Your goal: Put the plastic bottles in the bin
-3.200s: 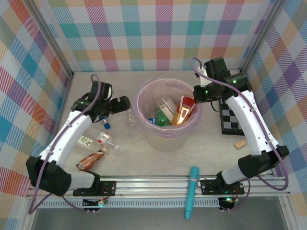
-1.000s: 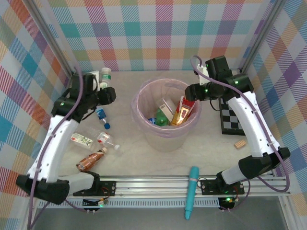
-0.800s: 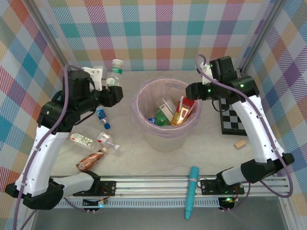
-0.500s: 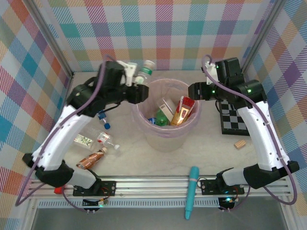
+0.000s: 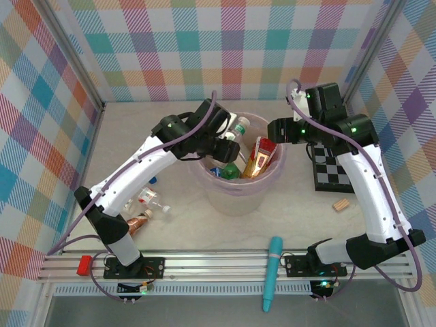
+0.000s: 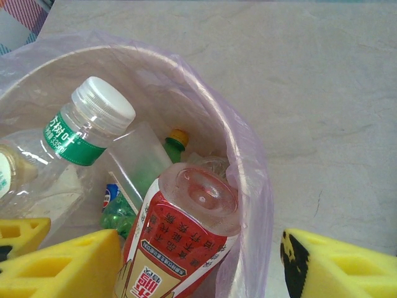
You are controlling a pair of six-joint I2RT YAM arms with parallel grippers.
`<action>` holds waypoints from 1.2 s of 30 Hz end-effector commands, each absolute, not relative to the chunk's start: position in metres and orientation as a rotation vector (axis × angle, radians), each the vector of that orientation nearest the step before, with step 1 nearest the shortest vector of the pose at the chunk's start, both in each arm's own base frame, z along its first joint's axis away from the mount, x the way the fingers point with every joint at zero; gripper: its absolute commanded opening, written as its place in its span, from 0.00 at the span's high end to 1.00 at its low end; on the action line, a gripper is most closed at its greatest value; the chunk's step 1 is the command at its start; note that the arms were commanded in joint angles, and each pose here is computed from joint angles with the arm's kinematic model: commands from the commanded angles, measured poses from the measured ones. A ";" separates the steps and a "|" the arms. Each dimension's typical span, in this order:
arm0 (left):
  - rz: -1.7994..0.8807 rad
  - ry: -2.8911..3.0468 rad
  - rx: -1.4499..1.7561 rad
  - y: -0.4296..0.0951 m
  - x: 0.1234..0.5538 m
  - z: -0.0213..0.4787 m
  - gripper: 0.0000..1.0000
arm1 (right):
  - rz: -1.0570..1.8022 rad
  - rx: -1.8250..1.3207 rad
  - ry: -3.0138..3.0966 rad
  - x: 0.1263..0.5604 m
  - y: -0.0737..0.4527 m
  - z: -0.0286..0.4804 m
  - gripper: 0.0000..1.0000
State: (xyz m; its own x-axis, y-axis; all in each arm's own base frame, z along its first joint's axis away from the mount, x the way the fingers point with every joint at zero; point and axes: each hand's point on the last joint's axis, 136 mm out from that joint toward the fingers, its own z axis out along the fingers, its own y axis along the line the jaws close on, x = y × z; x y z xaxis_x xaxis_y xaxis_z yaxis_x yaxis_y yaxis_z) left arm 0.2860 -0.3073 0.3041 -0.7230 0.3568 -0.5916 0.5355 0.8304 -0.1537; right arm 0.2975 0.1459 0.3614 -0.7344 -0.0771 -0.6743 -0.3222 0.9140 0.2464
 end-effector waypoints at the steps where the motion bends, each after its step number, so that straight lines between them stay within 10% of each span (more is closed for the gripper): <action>1: -0.335 2.508 0.671 -0.300 0.285 0.284 0.48 | 0.462 -0.282 2.362 0.302 0.147 0.362 0.31; 14: -0.400 2.478 0.687 -0.309 0.284 0.287 0.08 | 0.456 -0.293 2.363 0.301 0.144 0.358 0.28; 36: -0.215 2.274 0.342 -0.185 0.279 0.398 0.00 | 0.467 -0.300 2.366 0.308 0.147 0.355 0.28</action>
State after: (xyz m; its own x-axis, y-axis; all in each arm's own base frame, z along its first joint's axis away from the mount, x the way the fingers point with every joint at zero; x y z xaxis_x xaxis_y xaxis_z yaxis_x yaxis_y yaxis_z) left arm 0.2834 -0.2238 0.3918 -0.6284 0.2120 -0.7484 0.4061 0.9100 -0.0832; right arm 0.3016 0.1441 0.3558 -0.7412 -0.0740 -0.6672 -0.3153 0.9158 0.2487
